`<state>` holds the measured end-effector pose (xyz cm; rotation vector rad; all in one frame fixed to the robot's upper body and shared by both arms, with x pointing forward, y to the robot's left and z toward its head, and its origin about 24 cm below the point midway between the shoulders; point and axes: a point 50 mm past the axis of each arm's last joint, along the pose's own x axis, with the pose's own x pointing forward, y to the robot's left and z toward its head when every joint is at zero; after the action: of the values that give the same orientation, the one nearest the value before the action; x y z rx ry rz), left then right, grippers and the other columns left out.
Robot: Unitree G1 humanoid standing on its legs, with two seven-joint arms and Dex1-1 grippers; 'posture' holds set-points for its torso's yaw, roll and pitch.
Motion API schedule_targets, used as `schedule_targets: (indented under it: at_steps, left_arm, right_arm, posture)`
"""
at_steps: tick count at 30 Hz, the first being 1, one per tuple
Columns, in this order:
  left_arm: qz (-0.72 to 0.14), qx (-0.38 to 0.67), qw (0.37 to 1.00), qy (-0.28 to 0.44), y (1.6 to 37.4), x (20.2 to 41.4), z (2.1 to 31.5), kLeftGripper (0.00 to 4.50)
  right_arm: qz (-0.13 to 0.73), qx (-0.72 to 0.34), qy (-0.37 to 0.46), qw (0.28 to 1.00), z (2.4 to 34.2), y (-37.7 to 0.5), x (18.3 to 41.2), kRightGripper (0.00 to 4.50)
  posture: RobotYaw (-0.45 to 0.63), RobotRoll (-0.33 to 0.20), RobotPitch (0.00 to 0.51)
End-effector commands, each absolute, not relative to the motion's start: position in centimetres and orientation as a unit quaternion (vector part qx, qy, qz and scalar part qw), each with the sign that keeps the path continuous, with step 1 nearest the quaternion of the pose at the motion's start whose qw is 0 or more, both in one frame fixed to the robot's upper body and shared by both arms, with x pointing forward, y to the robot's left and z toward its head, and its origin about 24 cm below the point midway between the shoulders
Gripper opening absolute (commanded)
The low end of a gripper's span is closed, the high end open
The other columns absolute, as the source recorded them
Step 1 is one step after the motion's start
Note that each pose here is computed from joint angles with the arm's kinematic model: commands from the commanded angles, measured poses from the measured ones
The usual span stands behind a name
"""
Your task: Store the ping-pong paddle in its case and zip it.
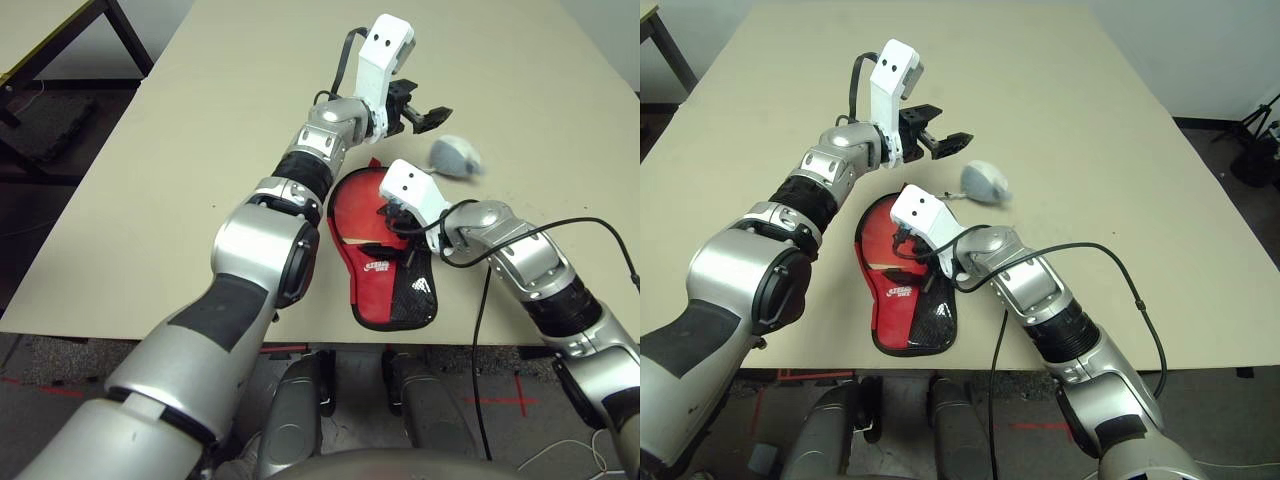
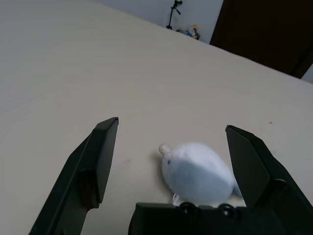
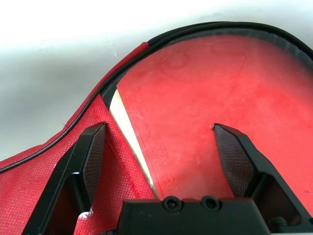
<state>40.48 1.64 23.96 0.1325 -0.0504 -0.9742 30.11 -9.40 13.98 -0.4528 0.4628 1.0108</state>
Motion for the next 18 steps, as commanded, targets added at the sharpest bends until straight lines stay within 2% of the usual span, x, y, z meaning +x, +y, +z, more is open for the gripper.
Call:
schedule_targets:
  at_steps: [1, 5, 10, 16, 18]
  left_arm:
    - [-0.484, 0.068, 0.872, -0.029, 1.8, 40.4, 24.7, 4.47]
    - [-0.488, 0.095, 0.868, -0.015, 3.4, 40.6, 24.1, 4.47]
    - [-0.475, 0.115, 0.872, 0.008, 6.3, 40.9, 22.8, 4.47]
    - [-0.475, 0.122, 0.87, 0.047, 8.2, 40.8, 20.4, 4.47]
    - [-0.493, 0.122, 0.859, 0.062, 7.9, 40.4, 19.6, 4.47]
  right_arm:
    - [0.451, -0.197, 0.262, 0.83, 12.6, -10.3, 30.3, 4.5]
    - [0.435, -0.158, 0.253, 0.85, 15.6, -11.3, 31.0, 4.5]
    - [0.39, -0.138, 0.235, 0.88, 21.0, -13.9, 32.0, 4.5]
    - [0.246, -0.136, 0.193, 0.94, 26.4, -17.7, 34.2, 4.5]
    - [0.212, -0.122, 0.173, 0.954, 27.0, -18.0, 35.2, 4.5]
  posture:
    - [0.02, 0.0, 0.186]
    - [0.01, 0.0, 0.186]
    - [0.01, 0.0, 0.184]
    - [-0.01, 0.0, 0.179]
    - [-0.01, 0.0, 0.179]
